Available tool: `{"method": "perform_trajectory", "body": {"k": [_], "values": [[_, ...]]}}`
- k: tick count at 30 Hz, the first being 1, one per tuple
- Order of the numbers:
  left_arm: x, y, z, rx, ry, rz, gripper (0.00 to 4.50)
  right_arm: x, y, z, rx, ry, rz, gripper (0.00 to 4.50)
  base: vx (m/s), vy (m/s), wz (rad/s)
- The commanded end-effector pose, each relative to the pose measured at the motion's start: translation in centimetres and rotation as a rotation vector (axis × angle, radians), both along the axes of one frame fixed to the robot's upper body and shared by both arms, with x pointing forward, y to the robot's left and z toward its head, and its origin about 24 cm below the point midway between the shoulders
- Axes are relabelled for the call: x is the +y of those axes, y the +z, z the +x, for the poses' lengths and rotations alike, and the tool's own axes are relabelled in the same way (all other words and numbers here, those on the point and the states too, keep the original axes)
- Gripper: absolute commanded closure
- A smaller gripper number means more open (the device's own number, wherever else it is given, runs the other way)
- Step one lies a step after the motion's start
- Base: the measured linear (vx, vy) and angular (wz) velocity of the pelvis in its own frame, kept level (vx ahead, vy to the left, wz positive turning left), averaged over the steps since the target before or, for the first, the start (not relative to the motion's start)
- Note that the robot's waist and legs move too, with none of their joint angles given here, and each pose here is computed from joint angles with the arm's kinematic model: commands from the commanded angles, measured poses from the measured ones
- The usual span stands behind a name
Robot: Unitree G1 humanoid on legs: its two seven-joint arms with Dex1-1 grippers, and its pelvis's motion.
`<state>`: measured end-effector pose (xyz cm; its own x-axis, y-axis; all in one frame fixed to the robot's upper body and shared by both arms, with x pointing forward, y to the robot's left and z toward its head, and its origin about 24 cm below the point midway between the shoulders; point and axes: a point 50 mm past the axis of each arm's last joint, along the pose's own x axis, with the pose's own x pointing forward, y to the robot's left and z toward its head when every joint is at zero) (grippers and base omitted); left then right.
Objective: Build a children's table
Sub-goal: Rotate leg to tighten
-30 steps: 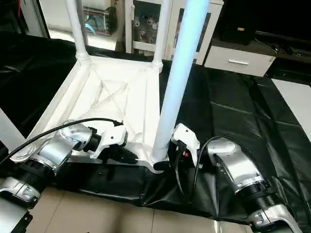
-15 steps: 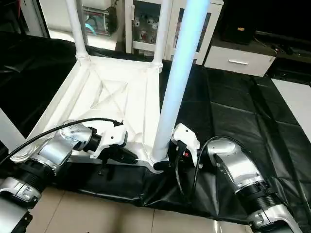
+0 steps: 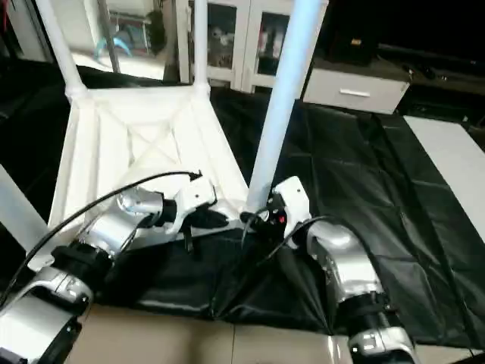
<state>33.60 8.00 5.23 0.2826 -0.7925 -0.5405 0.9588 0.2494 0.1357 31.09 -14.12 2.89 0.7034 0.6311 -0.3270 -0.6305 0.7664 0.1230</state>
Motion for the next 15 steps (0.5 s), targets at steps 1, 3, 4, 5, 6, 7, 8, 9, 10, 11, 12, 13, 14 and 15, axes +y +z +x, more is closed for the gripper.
{"method": "perform_trajectory", "body": {"k": [1, 3, 4, 5, 6, 7, 8, 9, 10, 11, 12, 13, 14, 15], "values": [[-2.4, -1.0, -0.6, 0.019, -0.008, 0.013, 4.5, 1.8, 1.1, 0.9, -0.052, -0.019, -0.004, 1.81, 0.0, 0.0, 0.0], [-3.2, -0.9, 0.2, -0.019, 0.123, -0.004, 4.5, 1.9, 0.6, 1.5, -0.075, -0.182, -0.043, 1.81, 0.0, 0.0, 0.0], [-3.6, -0.8, 0.5, -0.046, 0.189, -0.012, 4.5, 2.2, 0.4, 1.6, -0.079, -0.255, -0.041, 1.81, 0.0, 0.0, 0.0], [-3.8, -0.7, 0.7, -0.061, 0.221, -0.016, 4.5, 2.5, 0.3, 1.6, -0.079, -0.292, -0.036, 1.82, 0.0, 0.0, 0.0], [-3.9, -0.7, 0.8, -0.069, 0.237, -0.02, 4.5, 2.8, 0.2, 1.5, -0.08, -0.313, -0.027, 1.82, 0.0, 0.0, 0.0], [-4.0, -0.7, 0.9, -0.09, 0.258, -0.013, 4.5, 3.3, 0.2, 1.4, -0.085, -0.329, -0.028, 1.82, 0.0, 0.0, 0.0], [-4.0, -0.6, 1.1, -0.11, 0.277, -0.005, 4.5, 3.8, 0.2, 1.4, -0.093, -0.35, -0.022, 1.82, 0.0, 0.0, 0.0], [-4.0, -0.6, 1.2, -0.128, 0.291, 0.004, 4.5, 4.4, 0.3, 1.3, -0.101, -0.359, -0.02, 1.82, 0.0, 0.0, 0.0], [-4.0, -0.6, 1.4, -0.146, 0.304, 0.008, 4.5, 4.9, 0.4, 1.3, -0.11, -0.358, -0.023, 1.82, 0.0, 0.0, 0.0], [-4.0, -0.5, 1.4, -0.153, 0.305, 0.012, 4.5, 5.0, 0.4, 1.3, -0.115, -0.353, -0.025, 1.82, 0.0, 0.0, 0.0], [-3.9, -0.5, 1.5, -0.174, 0.305, 0.024, 4.5, 5.6, 0.6, 1.4, -0.133, -0.331, -0.023, 1.82, 0.0, 0.0, 0.0], [-3.9, -0.5, 1.5, -0.177, 0.305, 0.027, 4.5, 5.7, 0.7, 1.4, -0.138, -0.324, -0.017, 1.82, 0.0, 0.0, 0.0], [-3.9, -0.5, 1.5, -0.183, 0.307, 0.03, 4.5, 6.2, 0.9, 1.5, -0.139, -0.295, 0.009, 1.82, 0.0, 0.0, 0.0], [-3.8, -0.6, 1.5, -0.192, 0.301, 0.041, 4.5, 6.8, 1.1, 1.5, -0.143, -0.246, 0.032, 1.82, 0.0, 0.0, 0.0]]}}
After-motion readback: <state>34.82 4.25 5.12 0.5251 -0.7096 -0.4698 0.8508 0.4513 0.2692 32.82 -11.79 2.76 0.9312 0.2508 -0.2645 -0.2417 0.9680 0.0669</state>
